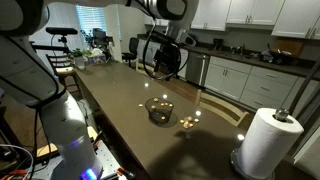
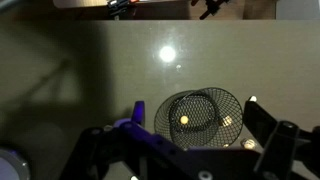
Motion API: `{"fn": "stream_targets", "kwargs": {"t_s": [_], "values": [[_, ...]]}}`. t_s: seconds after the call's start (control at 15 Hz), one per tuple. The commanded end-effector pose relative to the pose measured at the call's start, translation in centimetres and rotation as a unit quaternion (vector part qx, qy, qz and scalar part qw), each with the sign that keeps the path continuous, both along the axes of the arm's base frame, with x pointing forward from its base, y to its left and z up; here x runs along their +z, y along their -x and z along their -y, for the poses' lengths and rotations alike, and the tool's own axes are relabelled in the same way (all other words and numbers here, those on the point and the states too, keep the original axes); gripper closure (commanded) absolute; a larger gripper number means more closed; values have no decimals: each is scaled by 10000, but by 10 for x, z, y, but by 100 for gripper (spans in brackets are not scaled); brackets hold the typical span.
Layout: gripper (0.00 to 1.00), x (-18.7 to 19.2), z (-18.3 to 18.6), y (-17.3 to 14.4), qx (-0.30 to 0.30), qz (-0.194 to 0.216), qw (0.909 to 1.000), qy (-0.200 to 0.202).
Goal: Pick up the black basket then place it down again
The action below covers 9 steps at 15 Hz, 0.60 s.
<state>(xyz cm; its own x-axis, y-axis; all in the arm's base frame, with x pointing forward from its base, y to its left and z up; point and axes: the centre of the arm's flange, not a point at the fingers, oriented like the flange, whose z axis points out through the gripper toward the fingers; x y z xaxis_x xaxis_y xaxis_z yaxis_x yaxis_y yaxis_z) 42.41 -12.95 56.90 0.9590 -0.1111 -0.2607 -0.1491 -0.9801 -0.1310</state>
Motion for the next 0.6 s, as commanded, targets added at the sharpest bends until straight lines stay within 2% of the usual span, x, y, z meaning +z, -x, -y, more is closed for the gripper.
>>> {"fn": "stream_targets", "kwargs": {"t_s": [0.0,0.53], "values": [[0,0,0,0,0,0,10000,0],[0,-1,1,-3,-11,22,10000,6]]}}
